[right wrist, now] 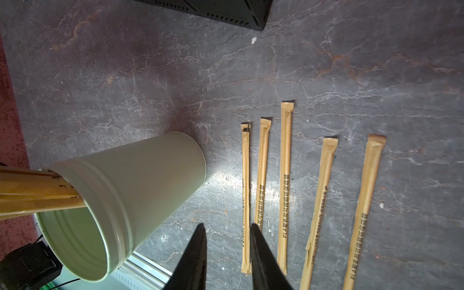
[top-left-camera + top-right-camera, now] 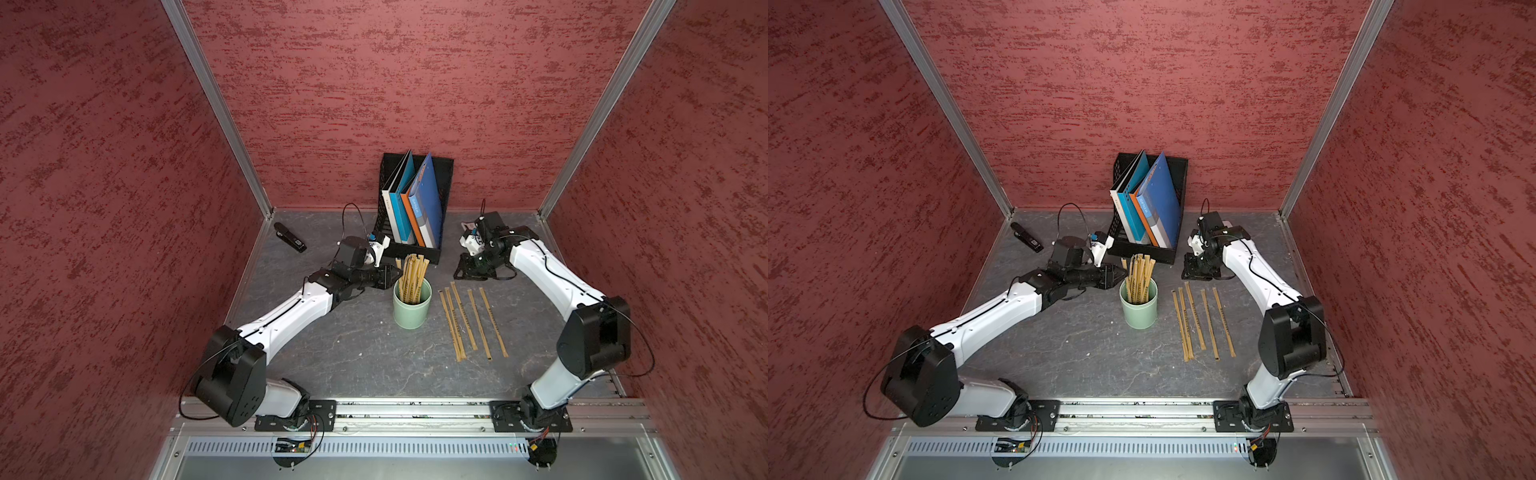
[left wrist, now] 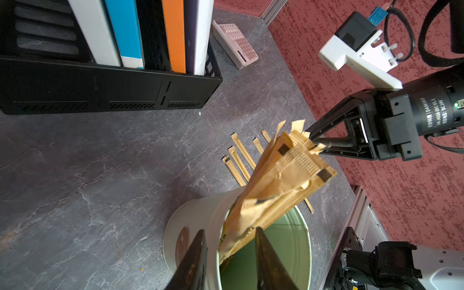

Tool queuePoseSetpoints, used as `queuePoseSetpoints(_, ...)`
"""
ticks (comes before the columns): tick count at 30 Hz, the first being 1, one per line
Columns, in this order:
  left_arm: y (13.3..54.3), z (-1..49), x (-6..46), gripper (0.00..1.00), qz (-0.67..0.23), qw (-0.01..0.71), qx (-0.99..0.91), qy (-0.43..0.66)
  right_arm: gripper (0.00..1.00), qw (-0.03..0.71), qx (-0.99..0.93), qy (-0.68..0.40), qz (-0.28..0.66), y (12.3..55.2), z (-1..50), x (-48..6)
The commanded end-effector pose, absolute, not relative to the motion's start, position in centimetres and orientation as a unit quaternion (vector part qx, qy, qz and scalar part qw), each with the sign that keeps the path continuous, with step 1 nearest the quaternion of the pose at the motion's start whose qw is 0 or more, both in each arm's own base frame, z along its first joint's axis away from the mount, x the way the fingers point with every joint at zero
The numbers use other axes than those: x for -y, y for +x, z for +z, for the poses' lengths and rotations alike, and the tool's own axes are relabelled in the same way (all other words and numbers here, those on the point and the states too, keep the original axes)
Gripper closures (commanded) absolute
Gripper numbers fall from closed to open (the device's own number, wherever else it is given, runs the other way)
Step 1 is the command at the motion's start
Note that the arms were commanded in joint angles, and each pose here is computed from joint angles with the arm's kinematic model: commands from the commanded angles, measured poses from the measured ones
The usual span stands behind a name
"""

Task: Take the straws out of the storage container
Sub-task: Pick up the straw from the container.

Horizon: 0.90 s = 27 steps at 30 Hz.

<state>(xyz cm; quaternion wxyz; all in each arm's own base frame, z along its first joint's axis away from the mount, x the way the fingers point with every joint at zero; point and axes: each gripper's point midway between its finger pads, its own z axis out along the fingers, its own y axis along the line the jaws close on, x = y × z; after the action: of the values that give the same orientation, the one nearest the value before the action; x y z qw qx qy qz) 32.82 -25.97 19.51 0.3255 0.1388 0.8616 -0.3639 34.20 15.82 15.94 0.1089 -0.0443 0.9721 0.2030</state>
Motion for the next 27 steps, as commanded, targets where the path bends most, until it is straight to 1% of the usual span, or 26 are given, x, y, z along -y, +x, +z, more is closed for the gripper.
queuePoseSetpoints(1,33.3,20.9,26.7,0.73,-0.372,0.341,-0.850,0.153,0.73,0.109,-0.971,-0.045,0.210,34.4,15.7,-16.2)
queuePoseSetpoints(6,33.3,20.8,26.8,0.85,-0.372,0.341,-0.849,0.154,0.73,0.106,-0.971,-0.044,0.210,34.3,15.6,-16.2)
queuePoseSetpoints(9,33.4,20.9,26.8,0.87,-0.373,0.342,-0.849,0.154,0.73,0.108,-0.971,-0.046,0.210,34.3,15.8,-16.2)
queuePoseSetpoints(11,33.4,20.8,26.9,0.90,-0.373,0.342,-0.849,0.155,0.73,0.109,-0.971,-0.047,0.210,34.2,15.9,-16.2)
queuePoseSetpoints(19,33.3,22.2,26.7,0.92,-0.374,0.354,-0.843,0.156,0.73,0.109,-0.970,-0.047,0.211,34.2,15.7,-16.2)
queuePoseSetpoints(27,32.7,23.8,26.0,0.92,-0.363,0.367,-0.841,0.163,0.73,0.115,-0.968,-0.046,0.218,34.2,16.2,-16.4)
